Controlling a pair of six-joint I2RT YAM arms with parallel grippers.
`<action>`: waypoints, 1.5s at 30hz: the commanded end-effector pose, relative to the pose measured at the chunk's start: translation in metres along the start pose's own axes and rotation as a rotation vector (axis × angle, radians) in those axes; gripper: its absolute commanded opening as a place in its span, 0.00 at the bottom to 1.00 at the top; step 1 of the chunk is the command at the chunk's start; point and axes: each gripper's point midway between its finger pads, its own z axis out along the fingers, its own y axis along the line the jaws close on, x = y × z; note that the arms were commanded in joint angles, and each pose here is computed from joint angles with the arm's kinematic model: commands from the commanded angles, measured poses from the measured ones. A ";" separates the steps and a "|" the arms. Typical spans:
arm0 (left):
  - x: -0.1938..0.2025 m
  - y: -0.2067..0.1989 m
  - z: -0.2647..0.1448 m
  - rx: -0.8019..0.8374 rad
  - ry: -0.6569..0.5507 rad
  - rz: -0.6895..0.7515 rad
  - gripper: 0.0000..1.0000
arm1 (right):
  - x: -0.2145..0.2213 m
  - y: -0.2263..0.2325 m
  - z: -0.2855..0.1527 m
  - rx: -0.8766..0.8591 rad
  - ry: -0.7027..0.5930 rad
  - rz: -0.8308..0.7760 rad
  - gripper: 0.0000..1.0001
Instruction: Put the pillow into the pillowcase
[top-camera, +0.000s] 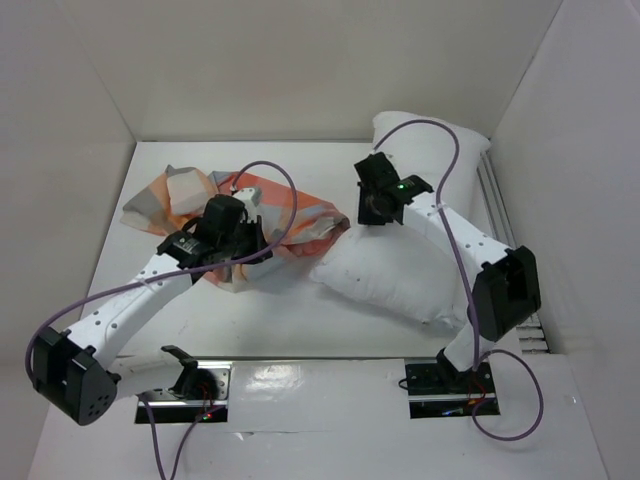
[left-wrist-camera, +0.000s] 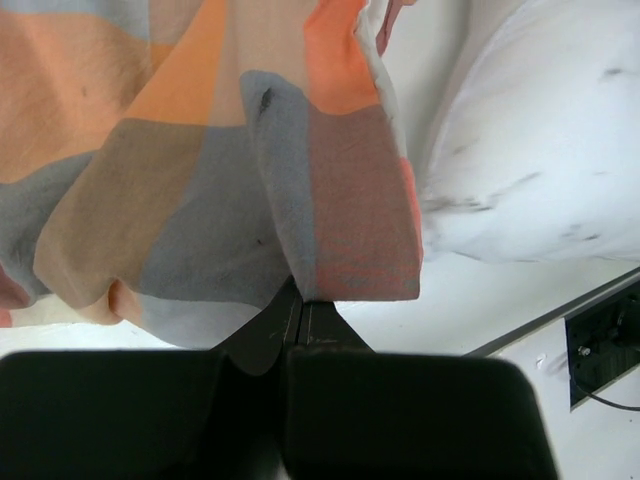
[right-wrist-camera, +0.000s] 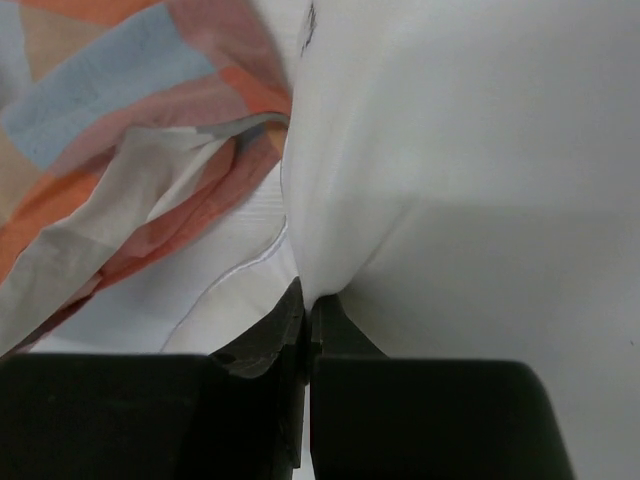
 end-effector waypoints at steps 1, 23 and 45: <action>-0.005 -0.009 -0.009 0.040 -0.019 -0.014 0.00 | -0.001 0.037 0.014 -0.107 0.007 -0.020 0.00; 0.031 -0.001 -0.023 0.077 0.044 0.053 0.00 | -0.148 0.035 0.052 -0.380 -0.130 0.382 0.00; -0.039 -0.017 -0.035 0.018 -0.052 0.098 0.75 | -0.179 0.055 0.057 -0.591 -0.194 0.562 0.00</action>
